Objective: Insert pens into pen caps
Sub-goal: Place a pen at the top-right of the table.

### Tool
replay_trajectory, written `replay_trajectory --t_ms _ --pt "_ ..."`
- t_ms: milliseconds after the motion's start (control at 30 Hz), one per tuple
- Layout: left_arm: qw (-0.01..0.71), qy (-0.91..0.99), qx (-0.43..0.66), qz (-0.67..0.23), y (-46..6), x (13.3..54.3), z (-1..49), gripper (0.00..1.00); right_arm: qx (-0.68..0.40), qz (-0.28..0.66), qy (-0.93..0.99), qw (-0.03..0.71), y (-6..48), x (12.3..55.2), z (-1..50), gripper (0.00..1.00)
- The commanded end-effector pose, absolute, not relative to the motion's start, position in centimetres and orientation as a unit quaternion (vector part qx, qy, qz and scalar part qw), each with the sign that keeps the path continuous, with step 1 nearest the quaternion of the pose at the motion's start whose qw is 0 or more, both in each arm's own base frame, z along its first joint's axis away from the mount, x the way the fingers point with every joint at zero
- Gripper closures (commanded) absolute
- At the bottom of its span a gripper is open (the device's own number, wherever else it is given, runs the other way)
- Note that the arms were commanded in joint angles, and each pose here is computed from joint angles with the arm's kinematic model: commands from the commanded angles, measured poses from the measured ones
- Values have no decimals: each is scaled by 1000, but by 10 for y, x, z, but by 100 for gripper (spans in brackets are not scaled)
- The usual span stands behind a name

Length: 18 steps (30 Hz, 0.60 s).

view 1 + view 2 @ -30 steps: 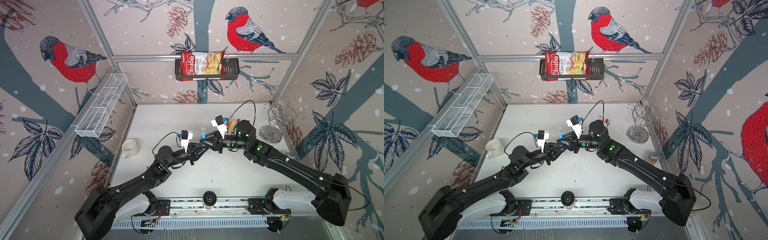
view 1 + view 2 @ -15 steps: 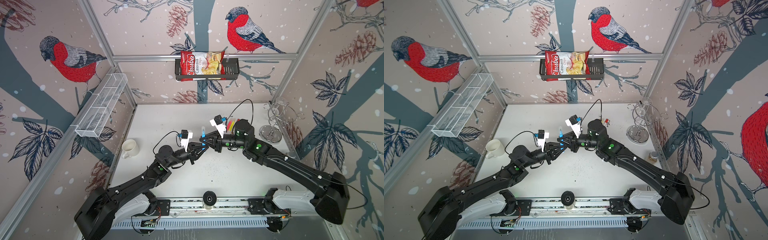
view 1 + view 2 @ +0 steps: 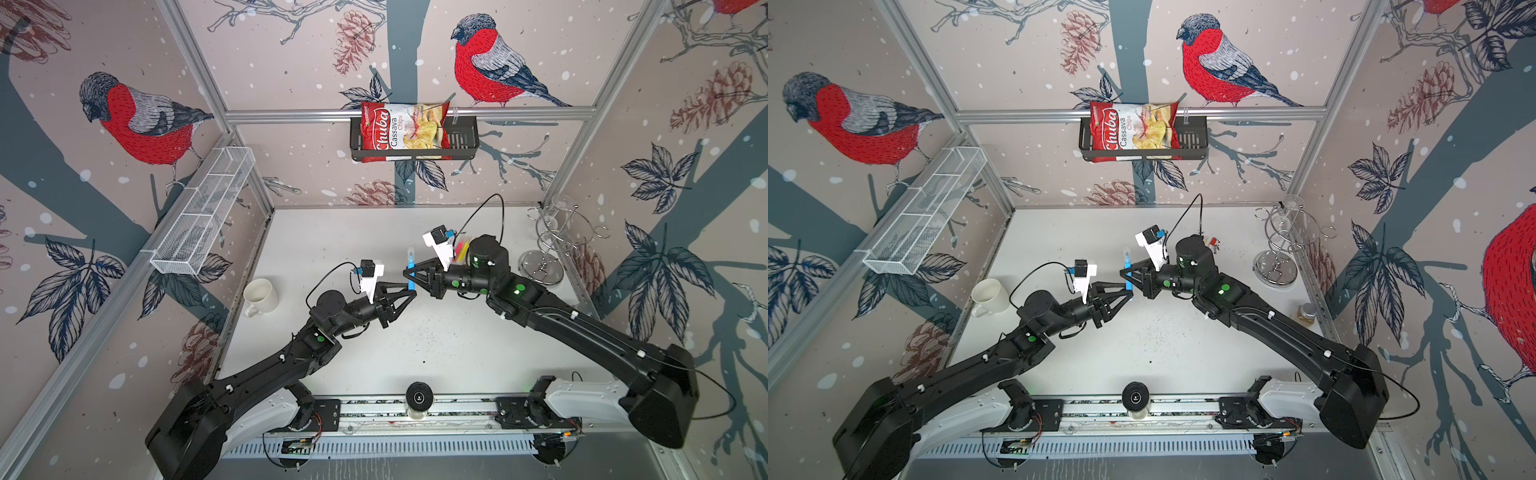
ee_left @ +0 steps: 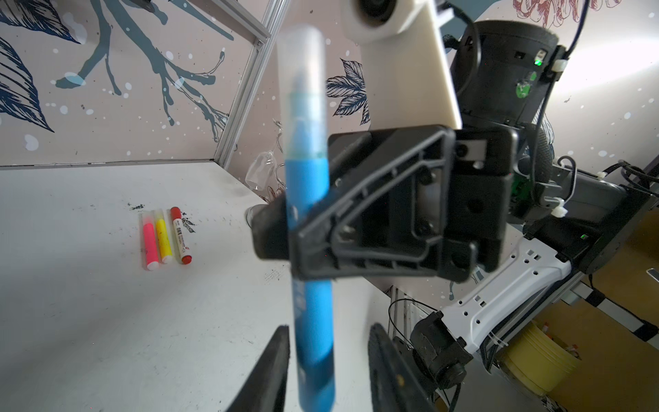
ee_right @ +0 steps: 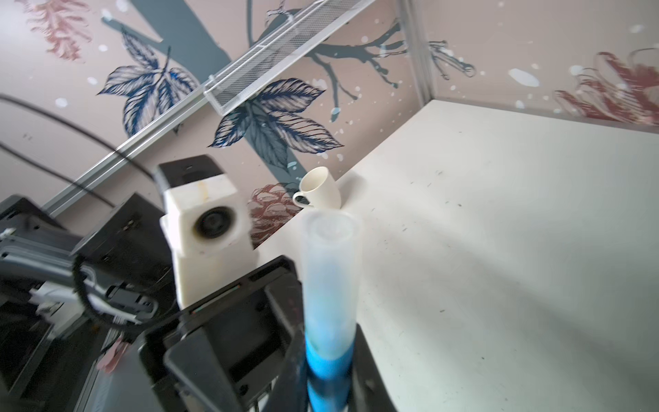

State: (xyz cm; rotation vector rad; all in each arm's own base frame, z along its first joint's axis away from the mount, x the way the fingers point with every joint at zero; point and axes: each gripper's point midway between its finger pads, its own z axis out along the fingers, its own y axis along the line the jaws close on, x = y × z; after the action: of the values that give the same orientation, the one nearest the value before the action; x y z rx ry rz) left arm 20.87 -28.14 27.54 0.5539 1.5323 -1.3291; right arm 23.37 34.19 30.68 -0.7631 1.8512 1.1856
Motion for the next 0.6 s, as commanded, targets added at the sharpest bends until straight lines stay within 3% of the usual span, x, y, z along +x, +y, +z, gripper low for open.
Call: replay_trajectory --t_ms 0,300,567 --pt "516 636 225 -529 -277 214 277 62 -235 430 777 395 330 266 295 100" --pt "527 647 210 -510 -269 219 273 62 -122 354 845 382 296 324 262 100" --pt "531 652 209 -500 -268 221 272 61 -56 309 893 323 267 362 220 100"
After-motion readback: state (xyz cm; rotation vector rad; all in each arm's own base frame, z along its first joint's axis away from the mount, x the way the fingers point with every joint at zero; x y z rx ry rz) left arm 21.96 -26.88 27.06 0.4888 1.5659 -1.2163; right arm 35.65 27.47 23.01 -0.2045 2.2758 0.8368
